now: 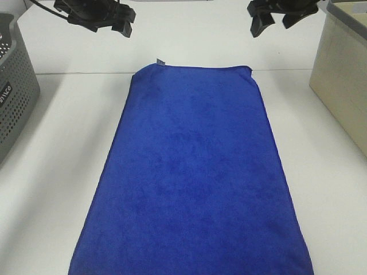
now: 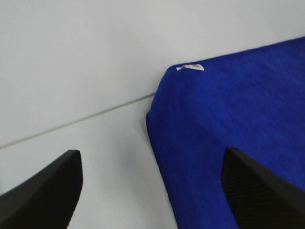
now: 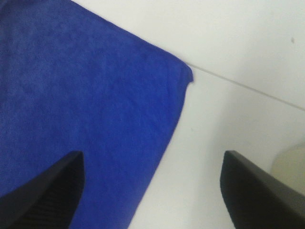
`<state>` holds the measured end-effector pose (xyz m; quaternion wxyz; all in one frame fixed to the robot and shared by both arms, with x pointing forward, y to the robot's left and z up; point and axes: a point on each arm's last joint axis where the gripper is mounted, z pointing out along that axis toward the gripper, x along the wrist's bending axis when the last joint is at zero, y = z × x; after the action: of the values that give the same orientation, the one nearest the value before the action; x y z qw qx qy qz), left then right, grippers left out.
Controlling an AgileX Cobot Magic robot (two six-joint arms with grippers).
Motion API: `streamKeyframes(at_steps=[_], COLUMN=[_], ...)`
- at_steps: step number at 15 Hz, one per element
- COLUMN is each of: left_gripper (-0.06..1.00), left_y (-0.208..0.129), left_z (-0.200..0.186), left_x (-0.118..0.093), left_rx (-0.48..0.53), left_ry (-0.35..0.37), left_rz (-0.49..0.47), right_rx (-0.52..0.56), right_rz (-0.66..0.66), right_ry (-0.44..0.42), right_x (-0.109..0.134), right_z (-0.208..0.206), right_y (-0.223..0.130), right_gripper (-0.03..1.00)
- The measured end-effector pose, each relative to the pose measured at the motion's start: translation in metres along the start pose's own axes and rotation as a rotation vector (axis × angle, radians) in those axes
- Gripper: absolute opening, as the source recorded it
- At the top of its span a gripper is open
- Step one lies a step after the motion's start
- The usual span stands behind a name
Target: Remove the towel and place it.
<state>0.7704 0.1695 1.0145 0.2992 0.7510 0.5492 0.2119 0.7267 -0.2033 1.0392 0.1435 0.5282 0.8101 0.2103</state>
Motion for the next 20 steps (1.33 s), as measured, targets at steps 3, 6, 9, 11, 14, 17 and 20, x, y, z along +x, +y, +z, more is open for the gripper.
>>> streamKeyframes(at_steps=[3, 6, 9, 11, 14, 17, 20], left_gripper=[0.75, 0.75, 0.75, 0.75, 0.75, 0.76, 0.76], left_y=[0.007, 0.011, 0.011, 0.012, 0.012, -0.007, -0.053], left_z=[-0.043, -0.076, -0.104, -0.123, -0.153, -0.195, -0.238], left_x=[-0.003, 0.001, 0.031, 0.061, 0.071, 0.07, 0.066], left_rx=[0.09, 0.151, 0.184, 0.166, 0.137, 0.159, 0.242], left_ry=[-0.011, 0.055, 0.16, 0.18, 0.158, 0.166, 0.186], left_rz=[-0.025, -0.025, -0.052, -0.11, -0.165, -0.237, -0.271], right_rx=[0.117, 0.064, -0.009, -0.026, 0.023, 0.061, 0.067], right_rz=[0.047, 0.1, 0.215, 0.26, 0.27, 0.301, 0.323], right_ry=[-0.012, -0.036, -0.081, -0.121, -0.116, -0.111, -0.11], right_x=[0.006, 0.005, -0.018, -0.028, -0.012, 0.014, 0.041], right_z=[-0.06, -0.1, -0.141, -0.167, -0.192, -0.225, -0.249], right_y=[-0.01, -0.009, -0.016, -0.03, -0.068, -0.129, -0.199], right_gripper=[0.75, 0.75, 0.75, 0.75, 0.75, 0.75, 0.75])
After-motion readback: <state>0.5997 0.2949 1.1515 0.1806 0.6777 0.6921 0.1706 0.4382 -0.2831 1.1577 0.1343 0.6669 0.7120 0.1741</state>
